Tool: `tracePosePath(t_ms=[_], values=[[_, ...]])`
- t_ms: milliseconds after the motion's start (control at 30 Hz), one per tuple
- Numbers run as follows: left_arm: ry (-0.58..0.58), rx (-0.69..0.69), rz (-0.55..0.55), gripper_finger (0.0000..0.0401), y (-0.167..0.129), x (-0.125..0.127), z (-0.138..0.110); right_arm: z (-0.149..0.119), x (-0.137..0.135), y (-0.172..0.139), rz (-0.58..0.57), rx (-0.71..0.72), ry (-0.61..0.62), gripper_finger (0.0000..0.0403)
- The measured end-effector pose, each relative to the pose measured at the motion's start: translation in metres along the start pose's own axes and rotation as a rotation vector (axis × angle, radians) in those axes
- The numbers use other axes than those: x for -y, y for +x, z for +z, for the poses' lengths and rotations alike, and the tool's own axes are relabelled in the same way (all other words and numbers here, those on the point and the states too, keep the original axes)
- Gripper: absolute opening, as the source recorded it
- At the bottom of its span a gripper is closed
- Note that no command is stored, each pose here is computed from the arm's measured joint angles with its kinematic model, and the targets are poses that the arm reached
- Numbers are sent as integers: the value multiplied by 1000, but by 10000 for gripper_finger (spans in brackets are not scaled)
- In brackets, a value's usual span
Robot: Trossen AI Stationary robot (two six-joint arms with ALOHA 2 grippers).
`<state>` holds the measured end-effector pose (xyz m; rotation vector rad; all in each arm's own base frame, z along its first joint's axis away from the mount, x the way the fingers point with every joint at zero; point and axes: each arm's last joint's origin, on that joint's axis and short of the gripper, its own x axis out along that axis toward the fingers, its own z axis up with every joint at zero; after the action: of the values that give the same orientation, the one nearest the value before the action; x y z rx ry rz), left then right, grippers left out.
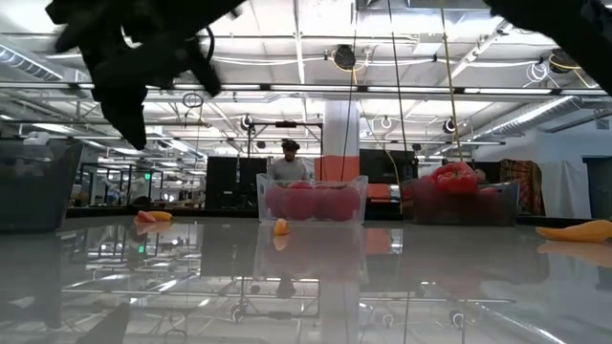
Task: Sort produce into baskets
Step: Put the orange chili into the bottom gray bin
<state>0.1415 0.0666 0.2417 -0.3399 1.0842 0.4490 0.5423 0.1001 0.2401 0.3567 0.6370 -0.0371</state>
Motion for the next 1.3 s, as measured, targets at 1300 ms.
tracePosePath(t_ms=[1300], values=[[-1, 138, -229, 212, -3, 43, 11, -182, 22, -246, -567, -954, 452, 192]])
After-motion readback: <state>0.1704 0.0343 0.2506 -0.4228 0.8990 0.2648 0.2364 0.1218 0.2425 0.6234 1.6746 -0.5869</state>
